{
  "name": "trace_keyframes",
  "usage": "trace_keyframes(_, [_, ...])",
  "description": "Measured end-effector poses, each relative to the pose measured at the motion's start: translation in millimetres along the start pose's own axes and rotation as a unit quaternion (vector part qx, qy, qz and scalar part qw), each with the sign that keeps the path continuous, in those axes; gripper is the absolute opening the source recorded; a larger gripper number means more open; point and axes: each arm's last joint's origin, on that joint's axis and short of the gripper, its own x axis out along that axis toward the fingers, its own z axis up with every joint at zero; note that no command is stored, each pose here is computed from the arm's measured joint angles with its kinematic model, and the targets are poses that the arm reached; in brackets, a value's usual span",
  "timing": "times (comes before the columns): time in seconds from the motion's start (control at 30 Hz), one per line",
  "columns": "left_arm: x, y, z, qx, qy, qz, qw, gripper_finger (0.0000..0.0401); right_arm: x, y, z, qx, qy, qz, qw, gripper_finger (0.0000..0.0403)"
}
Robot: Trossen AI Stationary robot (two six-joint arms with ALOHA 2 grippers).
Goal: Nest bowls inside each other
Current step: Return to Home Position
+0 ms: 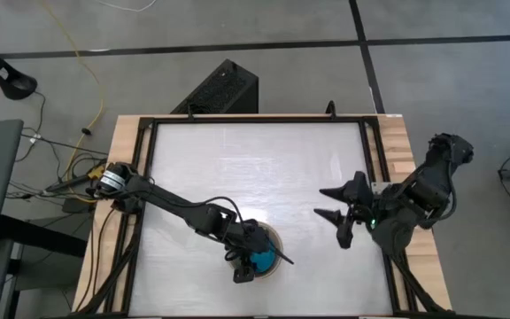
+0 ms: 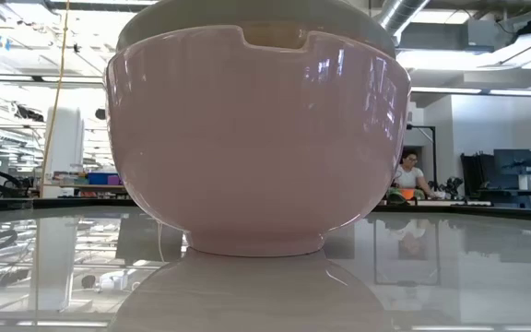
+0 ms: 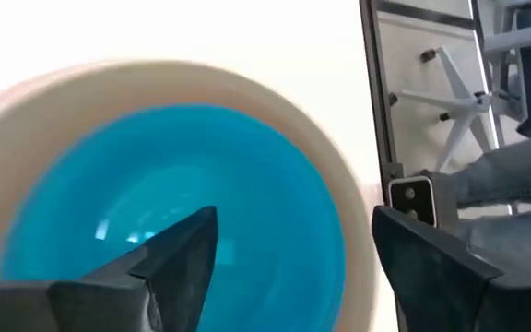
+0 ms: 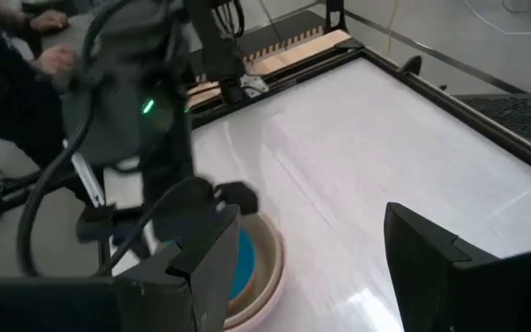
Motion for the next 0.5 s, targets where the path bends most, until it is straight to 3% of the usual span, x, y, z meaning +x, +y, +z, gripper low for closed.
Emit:
trace_keyframes(0.23, [-26.5,15.3,15.6,0.007,-0.050,0.051,0.997,0.0273,19.5,31.7,-27.1,-0.020,0.003,-0.018,1.000,0.0235])
trace_keyframes(0.5, [-91.4,24.8,28.3,0.025,-0.111,0.124,0.986,0.0272,28.9,55.8,-61.0,-0.026,-0.019,-0.048,0.998,0.0225])
